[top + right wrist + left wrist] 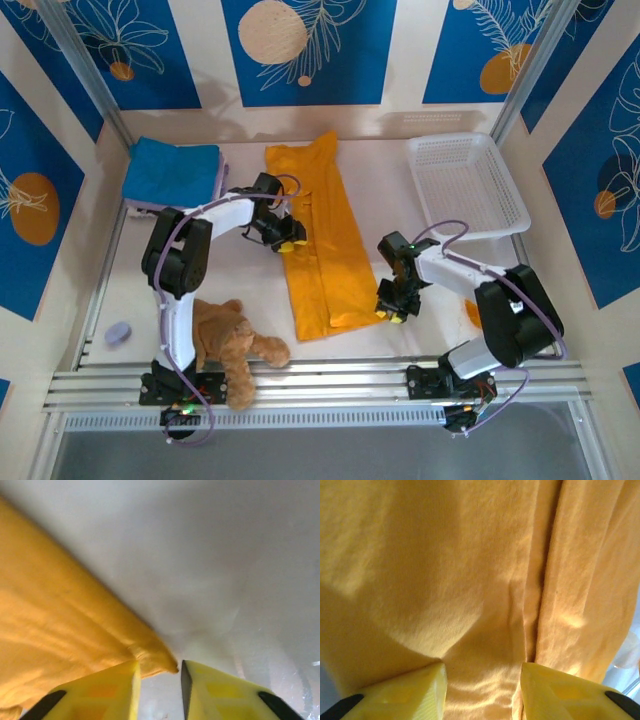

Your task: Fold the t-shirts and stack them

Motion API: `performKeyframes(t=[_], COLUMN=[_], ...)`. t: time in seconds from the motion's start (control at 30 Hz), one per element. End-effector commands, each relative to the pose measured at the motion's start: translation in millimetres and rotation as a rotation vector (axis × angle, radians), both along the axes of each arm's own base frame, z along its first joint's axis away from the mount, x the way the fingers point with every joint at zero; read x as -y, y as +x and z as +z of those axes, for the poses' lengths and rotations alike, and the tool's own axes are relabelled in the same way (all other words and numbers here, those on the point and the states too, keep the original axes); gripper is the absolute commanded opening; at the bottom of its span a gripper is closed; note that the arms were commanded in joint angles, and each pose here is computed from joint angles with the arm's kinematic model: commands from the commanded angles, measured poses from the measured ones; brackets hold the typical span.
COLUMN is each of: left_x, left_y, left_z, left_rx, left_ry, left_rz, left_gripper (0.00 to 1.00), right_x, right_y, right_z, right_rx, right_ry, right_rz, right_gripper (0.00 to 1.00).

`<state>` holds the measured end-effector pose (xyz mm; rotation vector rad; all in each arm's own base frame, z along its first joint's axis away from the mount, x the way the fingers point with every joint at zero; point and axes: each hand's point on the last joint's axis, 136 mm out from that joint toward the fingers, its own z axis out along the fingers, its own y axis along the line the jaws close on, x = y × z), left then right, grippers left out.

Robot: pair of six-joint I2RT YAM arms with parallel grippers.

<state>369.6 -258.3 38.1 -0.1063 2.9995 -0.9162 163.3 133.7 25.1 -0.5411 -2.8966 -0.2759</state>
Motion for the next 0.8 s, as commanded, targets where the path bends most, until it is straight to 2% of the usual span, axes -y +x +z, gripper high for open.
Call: performKeyframes(t=[0.0, 0.23, 0.57, 0.77], left_x=[-5, -14, -12, -16], left_y=[-9, -54, -145, -177], left_z=[41, 56, 40, 34], left_rx=[0.074, 0.073, 0.035, 0.052], left_ry=[0.045, 0.108, 0.241, 0.326], left_rz=[-0.056, -0.106, -0.191, -0.205], left_gripper=[0.43, 0.43, 0.43, 0.44], right_x=[-3, -1, 3, 4], right_y=[-3, 0, 2, -2], right_z=[18, 17, 1, -13], right_rx=[0.042, 0.077, 0.046, 0.017], right_ry=[0.043, 0.074, 0.041, 0.033], right_rz=[0.016, 0.013, 0.054, 0.055], right_gripper=[0.36, 0.37, 0.37, 0.35])
